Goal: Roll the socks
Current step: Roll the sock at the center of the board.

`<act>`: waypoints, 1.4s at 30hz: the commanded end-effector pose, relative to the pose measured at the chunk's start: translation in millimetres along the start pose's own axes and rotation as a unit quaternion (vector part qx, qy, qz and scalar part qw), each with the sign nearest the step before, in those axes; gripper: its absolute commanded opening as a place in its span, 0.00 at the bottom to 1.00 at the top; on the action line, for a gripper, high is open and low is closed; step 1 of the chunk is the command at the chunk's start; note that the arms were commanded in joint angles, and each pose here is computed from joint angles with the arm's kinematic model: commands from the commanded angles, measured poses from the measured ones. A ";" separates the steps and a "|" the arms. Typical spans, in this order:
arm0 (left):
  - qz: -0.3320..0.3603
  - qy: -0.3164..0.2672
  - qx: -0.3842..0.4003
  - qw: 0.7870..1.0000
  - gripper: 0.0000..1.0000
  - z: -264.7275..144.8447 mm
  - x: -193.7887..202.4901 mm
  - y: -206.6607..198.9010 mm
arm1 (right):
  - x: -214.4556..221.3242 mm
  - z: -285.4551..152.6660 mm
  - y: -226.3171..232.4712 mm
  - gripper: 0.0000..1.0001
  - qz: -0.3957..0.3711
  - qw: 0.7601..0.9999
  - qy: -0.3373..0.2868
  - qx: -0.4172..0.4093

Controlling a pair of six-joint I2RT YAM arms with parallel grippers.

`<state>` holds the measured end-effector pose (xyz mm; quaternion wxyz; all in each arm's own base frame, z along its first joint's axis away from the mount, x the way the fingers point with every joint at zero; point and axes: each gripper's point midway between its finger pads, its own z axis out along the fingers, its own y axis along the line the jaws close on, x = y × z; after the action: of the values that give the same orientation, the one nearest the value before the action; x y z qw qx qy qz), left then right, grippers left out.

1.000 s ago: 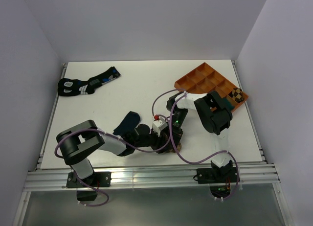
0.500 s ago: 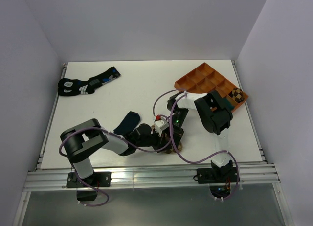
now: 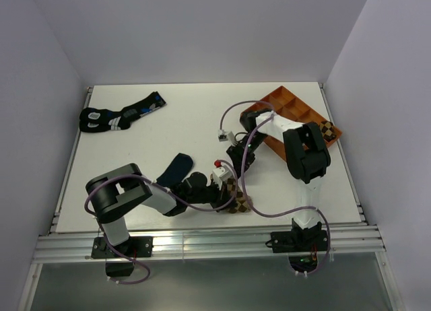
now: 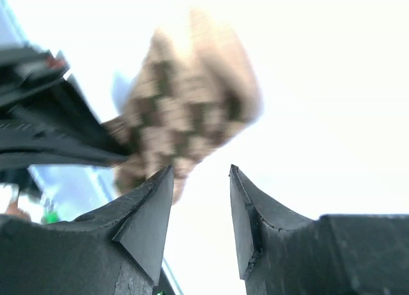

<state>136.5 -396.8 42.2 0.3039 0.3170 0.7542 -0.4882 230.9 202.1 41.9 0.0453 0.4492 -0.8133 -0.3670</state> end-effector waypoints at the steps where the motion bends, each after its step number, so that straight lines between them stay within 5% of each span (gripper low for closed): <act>1: -0.022 0.075 -0.011 0.997 0.00 -11.8 51.4 8.8 | -33.5 -21.2 -27.5 0.48 0.010 0.996 -0.056 0.075; 11: -0.027 0.081 -0.005 0.996 0.00 -10.7 54.3 7.1 | -60.9 -16.2 -60.8 0.53 0.007 0.989 -0.071 0.130; 37: -0.030 0.094 -0.003 0.995 0.00 -6.7 58.5 8.1 | -52.0 9.7 -3.8 0.60 -0.022 0.998 -0.053 -0.007; 42: -0.030 0.094 -0.005 0.995 0.00 -5.7 58.0 9.1 | -42.4 13.9 -17.1 0.60 -0.019 0.998 -0.039 0.042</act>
<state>127.2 -400.1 41.8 0.2905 0.3290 0.7412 -0.5079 265.6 237.5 35.5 -0.0093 0.4433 -0.8181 -0.3663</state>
